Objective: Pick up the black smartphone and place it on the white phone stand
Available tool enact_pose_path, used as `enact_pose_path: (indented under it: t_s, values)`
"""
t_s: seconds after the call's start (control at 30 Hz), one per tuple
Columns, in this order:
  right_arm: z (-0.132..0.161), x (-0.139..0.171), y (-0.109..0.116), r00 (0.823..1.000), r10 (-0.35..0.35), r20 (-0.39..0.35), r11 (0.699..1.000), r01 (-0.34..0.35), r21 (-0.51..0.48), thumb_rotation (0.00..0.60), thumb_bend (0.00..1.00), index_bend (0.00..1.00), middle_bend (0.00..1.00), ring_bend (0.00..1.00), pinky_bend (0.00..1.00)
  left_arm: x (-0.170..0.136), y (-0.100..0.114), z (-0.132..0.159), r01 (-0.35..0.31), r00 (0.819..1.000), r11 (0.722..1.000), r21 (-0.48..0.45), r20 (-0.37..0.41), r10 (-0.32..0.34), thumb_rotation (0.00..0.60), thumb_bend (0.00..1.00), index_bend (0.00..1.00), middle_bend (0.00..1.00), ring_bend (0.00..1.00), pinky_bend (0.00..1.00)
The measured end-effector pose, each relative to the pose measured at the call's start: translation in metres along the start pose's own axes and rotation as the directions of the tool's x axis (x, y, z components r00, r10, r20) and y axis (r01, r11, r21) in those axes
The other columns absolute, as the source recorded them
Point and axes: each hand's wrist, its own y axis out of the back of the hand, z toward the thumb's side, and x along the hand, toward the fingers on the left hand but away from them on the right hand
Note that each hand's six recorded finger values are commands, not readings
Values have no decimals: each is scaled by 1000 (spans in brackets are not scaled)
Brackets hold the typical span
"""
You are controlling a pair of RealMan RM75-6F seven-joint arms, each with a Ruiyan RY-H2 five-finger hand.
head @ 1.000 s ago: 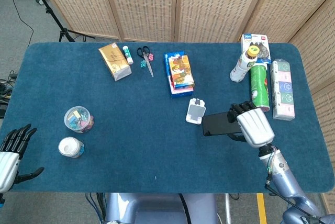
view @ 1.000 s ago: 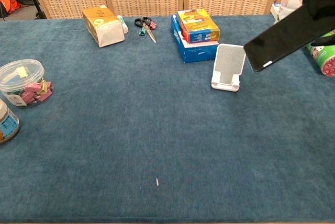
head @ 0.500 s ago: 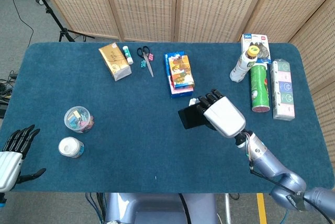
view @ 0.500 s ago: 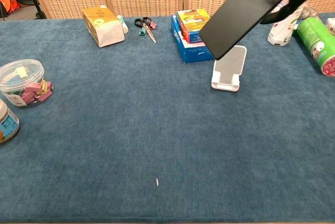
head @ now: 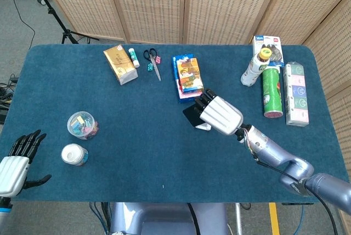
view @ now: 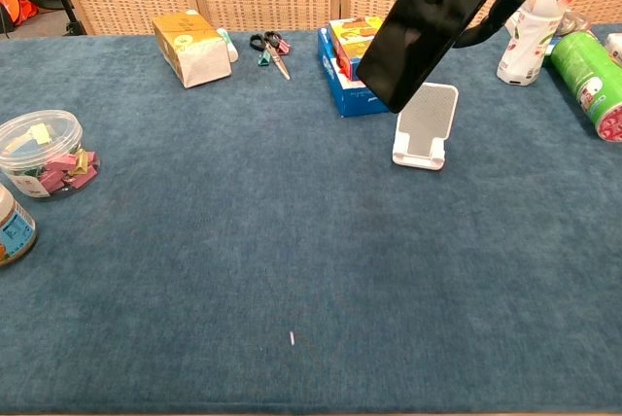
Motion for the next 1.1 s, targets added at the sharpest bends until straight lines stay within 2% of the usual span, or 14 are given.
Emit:
enact_pose_path:
  t_s: [0.3, 0.43, 0.73, 1.1]
  values:
    - [-5, -8, -15, 990, -20, -137, 987, 42, 157, 600, 450, 554, 583, 454, 377, 4, -2, 0, 6, 1000, 1000, 7, -11, -6, 600, 0, 0, 0, 0, 0]
    - [-1, -6, -17, 974, -27, -224, 979, 71, 189, 600, 453, 553, 583, 453, 378, 6, -3, 0, 7, 1000, 1000, 11, -19, -7, 600, 0, 0, 0, 0, 0]
    - [4, 2, -24, 936, 2, -351, 967, 88, 240, 600, 453, 554, 583, 454, 390, 11, -7, -2, 15, 999, 1000, 23, -41, -14, 600, 0, 0, 0, 0, 0]
    - [-1, 6, -32, 904, 32, -427, 931, 129, 341, 600, 458, 554, 583, 453, 390, 14, -11, 0, 25, 999, 999, 37, -46, -23, 600, 0, 0, 0, 0, 0]
